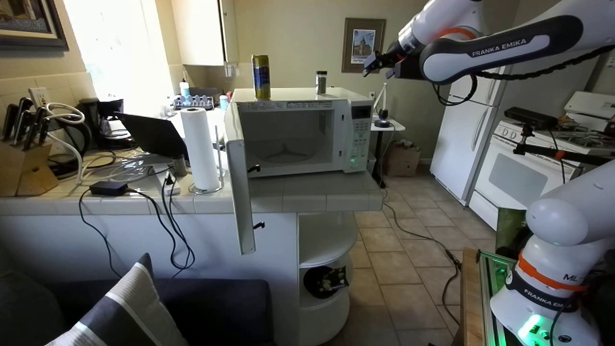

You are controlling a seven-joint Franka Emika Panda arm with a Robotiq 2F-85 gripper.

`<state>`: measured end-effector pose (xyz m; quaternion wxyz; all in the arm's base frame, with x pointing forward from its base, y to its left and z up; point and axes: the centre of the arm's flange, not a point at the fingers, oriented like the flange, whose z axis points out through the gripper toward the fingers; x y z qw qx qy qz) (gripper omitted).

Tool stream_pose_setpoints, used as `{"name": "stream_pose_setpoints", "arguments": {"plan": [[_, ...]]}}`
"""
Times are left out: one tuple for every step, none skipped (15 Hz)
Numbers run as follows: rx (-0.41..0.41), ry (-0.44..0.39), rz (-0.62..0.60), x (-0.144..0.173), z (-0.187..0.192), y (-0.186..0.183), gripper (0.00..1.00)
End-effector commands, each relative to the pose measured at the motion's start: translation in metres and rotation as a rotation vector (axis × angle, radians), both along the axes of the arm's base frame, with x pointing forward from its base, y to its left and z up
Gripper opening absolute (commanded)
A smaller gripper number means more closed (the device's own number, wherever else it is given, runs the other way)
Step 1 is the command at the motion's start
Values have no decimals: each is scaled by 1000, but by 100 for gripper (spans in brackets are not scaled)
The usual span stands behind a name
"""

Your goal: Put the small bottle into the microwave

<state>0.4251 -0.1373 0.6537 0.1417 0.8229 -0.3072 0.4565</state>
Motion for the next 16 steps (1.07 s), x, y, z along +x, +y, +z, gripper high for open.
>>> {"name": "stream_pose_setpoints", "arguments": {"plan": [[-11,-20,-48,9,-2,-6,100],[10,-42,-52,19,-1,-9,100],[24,-51,-67,26,-1,-10,100],[33,-63,-69,38,0,-12,100],[38,-71,-68,51,-1,-13,100],[46,-70,-55,62,-1,-12,100],[35,-85,-44,74,-1,-10,100],[35,-83,-34,87,-2,-8,100],[34,-81,-28,99,-3,-8,100],[33,-84,-28,111,-4,-9,100],[36,-92,-31,123,-3,-10,100],[40,-88,-36,132,-3,-13,100],[33,-94,-42,143,-3,-19,100],[33,-93,-41,150,-4,-22,100],[9,-109,-34,159,-5,-28,100],[6,-103,-25,166,-5,-33,100]]}}
